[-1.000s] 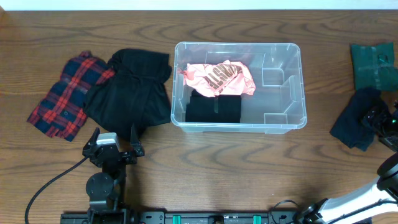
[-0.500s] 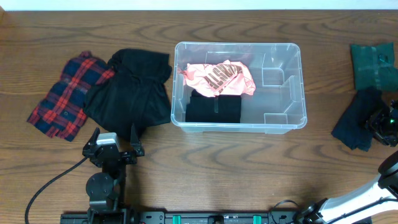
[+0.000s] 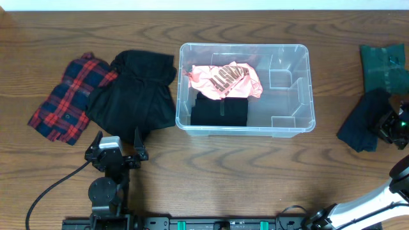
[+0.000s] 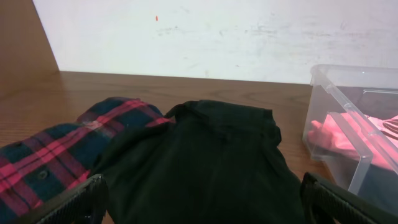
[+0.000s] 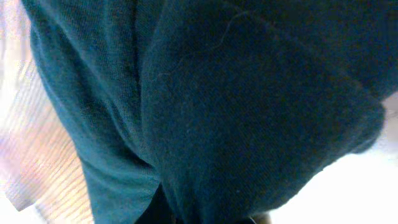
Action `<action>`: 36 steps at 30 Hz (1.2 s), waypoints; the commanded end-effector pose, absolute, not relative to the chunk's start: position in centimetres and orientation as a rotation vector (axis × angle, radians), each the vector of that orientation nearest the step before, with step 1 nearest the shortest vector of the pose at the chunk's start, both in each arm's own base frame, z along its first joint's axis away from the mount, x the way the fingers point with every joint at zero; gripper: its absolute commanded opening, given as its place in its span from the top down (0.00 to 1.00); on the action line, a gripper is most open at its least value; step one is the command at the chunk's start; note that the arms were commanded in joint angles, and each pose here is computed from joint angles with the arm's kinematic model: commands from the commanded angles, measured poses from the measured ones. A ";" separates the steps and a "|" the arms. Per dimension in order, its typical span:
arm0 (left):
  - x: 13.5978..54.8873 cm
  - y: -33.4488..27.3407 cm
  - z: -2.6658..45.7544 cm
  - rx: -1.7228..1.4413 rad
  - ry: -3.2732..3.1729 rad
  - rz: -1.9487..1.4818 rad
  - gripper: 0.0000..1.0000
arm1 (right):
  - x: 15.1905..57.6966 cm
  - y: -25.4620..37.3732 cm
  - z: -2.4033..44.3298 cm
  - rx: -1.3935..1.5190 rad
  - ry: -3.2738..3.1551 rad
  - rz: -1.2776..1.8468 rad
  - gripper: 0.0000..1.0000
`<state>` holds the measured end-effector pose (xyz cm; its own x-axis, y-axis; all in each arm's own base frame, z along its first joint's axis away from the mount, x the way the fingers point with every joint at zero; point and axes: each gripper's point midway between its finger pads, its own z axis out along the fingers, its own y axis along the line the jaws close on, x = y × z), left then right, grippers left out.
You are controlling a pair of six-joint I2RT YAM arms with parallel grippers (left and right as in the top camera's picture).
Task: Pack container
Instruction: 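Lift the navy garment and lower it into the bin's right side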
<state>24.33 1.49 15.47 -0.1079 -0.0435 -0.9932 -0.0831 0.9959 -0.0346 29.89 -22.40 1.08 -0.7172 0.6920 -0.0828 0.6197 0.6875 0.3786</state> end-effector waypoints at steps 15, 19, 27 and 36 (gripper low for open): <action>24.3 1.7 13.7 -0.108 1.723 0.039 0.02 | 40.2 -14.4 21.9 0.092 2.389 0.391 0.99; 24.3 1.7 13.7 -0.108 1.722 0.039 0.02 | 41.1 -8.1 27.1 -0.290 2.228 0.413 0.99; 24.3 1.7 13.7 -0.108 1.722 0.039 0.02 | 39.0 3.1 29.5 -1.003 1.968 0.362 0.99; 24.3 1.7 13.7 -0.108 1.722 0.039 0.02 | 35.9 7.3 24.4 -1.494 1.960 0.285 0.98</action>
<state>24.33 1.49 15.47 -0.1079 -0.0435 -0.9932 -0.0831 0.9959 -0.0346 35.82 7.30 25.86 -0.2610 -0.6676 -0.6972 -0.8832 0.4568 -0.1068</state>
